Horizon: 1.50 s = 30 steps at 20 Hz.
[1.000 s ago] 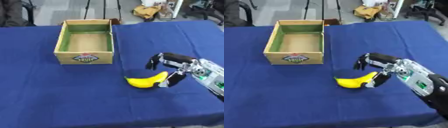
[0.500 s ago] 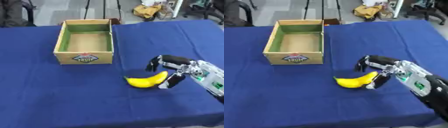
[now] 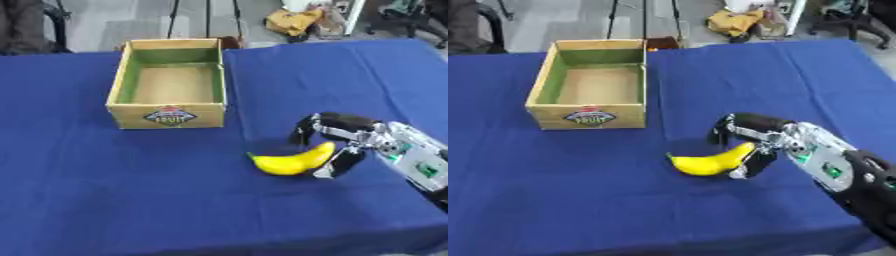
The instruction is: Pick up objects on the table and place them in the box.
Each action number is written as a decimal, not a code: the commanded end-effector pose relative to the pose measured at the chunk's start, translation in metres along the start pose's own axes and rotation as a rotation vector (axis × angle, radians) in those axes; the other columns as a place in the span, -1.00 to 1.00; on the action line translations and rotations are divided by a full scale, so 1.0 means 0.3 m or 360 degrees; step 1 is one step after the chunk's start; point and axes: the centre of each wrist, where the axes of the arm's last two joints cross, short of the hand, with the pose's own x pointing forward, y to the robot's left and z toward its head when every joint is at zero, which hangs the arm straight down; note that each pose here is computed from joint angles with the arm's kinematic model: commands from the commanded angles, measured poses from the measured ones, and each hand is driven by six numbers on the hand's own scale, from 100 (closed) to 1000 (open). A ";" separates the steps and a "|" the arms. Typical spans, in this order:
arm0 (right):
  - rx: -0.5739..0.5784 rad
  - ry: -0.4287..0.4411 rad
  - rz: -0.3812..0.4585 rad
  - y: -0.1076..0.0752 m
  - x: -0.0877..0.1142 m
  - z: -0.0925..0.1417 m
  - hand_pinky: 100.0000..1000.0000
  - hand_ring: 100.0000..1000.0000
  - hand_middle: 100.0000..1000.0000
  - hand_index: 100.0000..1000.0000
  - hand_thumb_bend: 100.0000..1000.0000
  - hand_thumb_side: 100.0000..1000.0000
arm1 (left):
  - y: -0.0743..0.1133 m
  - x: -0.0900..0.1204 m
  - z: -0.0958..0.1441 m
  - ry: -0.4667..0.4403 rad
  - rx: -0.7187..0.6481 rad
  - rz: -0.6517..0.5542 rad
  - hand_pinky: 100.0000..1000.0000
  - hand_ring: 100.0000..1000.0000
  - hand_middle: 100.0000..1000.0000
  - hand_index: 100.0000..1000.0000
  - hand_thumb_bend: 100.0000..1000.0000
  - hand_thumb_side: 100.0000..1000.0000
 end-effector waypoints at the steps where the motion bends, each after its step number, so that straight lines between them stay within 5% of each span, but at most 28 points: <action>1: -0.0004 0.0009 0.0047 -0.028 -0.008 0.006 0.34 0.11 0.12 0.44 -0.06 -1.00 | 0.005 0.028 -0.020 -0.0045 -0.0015 -0.0014 0.52 0.62 0.59 0.78 1.00 0.36; 30: 0.0127 -0.0001 0.0051 0.014 -0.027 -0.008 0.14 -0.04 -0.08 0.24 -0.11 -1.00 | 0.003 0.028 -0.021 -0.0045 -0.0017 -0.0010 0.52 0.62 0.60 0.78 1.00 0.36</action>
